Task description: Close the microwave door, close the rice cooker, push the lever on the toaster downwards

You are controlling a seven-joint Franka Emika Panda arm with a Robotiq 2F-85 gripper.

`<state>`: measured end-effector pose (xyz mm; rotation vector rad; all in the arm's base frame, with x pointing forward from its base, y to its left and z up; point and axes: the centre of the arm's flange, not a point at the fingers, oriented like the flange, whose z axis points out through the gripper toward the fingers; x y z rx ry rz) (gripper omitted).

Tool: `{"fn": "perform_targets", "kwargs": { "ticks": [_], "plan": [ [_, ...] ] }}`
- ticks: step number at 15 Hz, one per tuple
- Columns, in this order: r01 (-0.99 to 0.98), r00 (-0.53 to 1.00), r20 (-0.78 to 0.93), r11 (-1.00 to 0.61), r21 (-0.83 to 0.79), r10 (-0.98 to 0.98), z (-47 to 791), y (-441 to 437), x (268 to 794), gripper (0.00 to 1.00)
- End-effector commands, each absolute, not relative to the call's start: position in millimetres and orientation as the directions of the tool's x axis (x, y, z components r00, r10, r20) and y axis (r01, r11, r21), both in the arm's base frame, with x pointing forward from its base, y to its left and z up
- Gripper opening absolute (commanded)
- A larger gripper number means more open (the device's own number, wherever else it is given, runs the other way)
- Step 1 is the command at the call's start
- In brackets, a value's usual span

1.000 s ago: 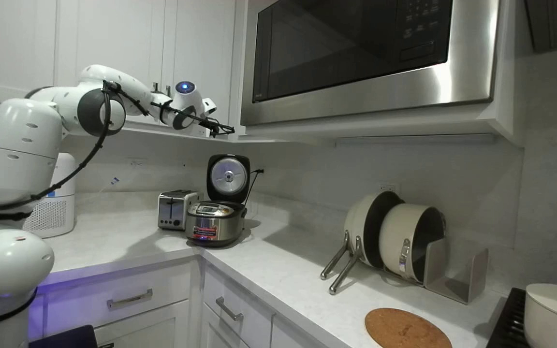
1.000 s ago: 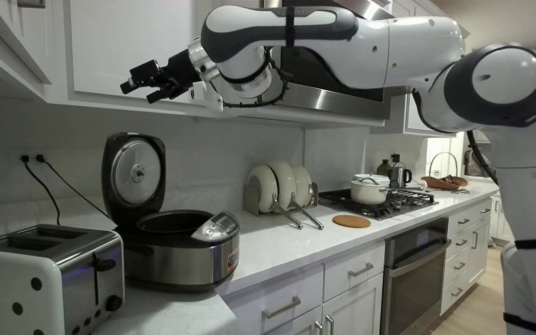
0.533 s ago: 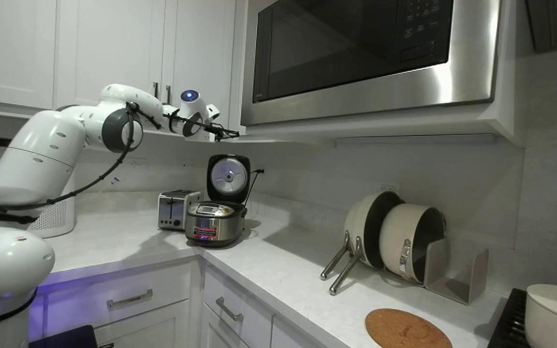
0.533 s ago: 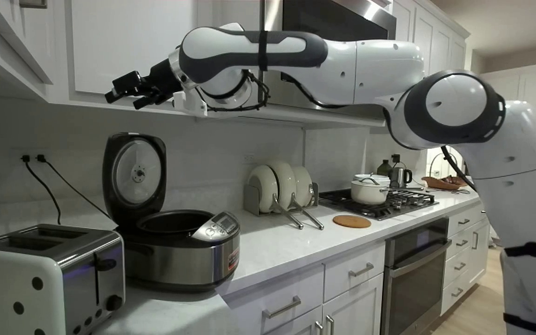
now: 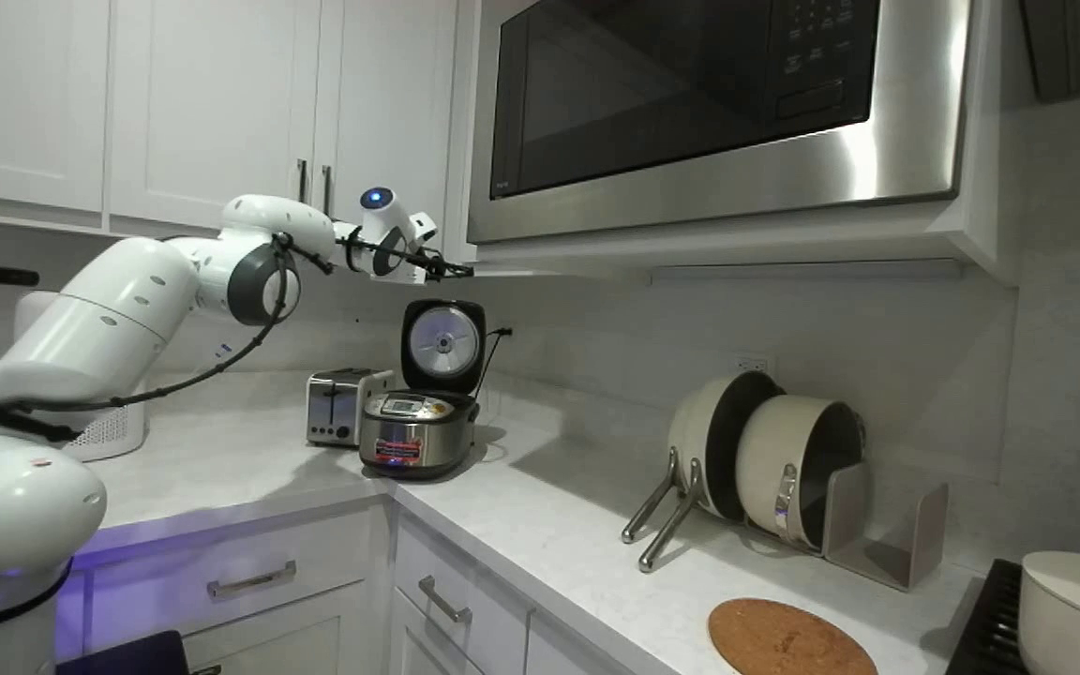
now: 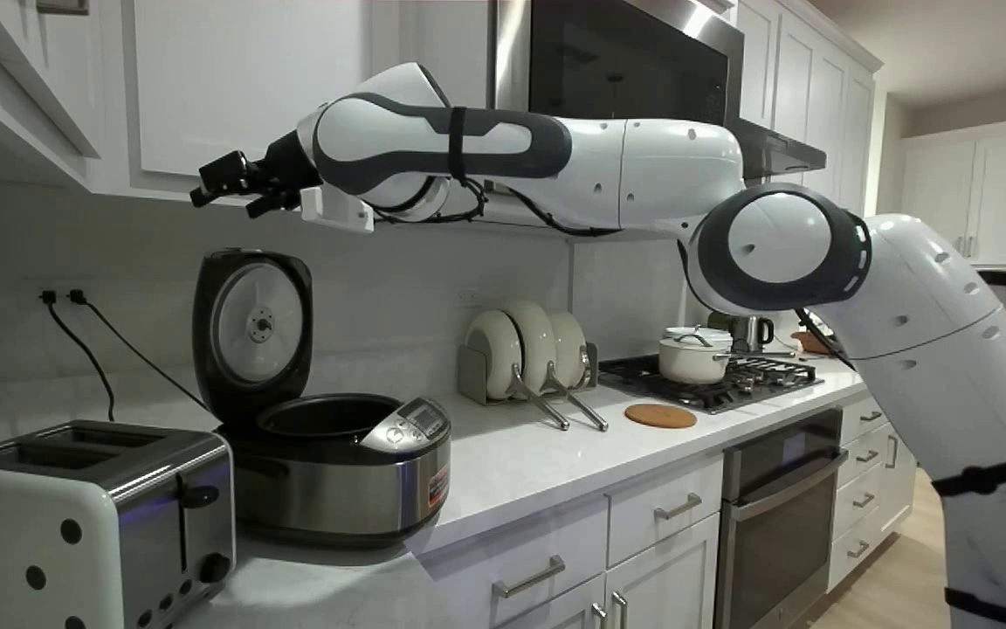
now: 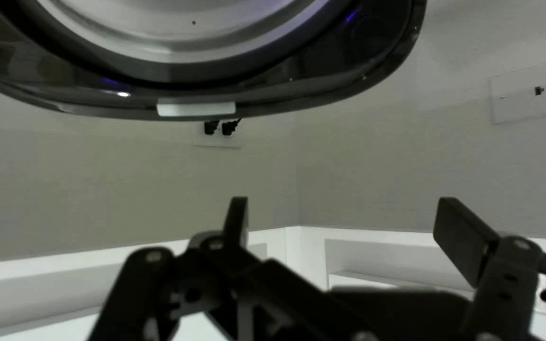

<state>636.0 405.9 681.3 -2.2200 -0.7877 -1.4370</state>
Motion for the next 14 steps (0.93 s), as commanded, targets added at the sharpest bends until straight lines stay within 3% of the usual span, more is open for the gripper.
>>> {"fn": "perform_targets", "kwargs": {
  "ticks": [1,11,13,14],
  "plan": [
    [0.637,0.319,0.915,-0.771,-0.014,0.247,682.1,405.8,636.3,1.0],
    [0.537,0.377,0.886,-0.843,0.028,0.269,695.1,422.9,655.3,1.0],
    [0.499,0.394,0.884,-0.866,0.026,0.253,699.3,419.8,664.2,0.74],
    [0.483,0.402,0.881,-0.875,0.027,0.249,699.9,417.8,667.8,0.66]
  ]
}}
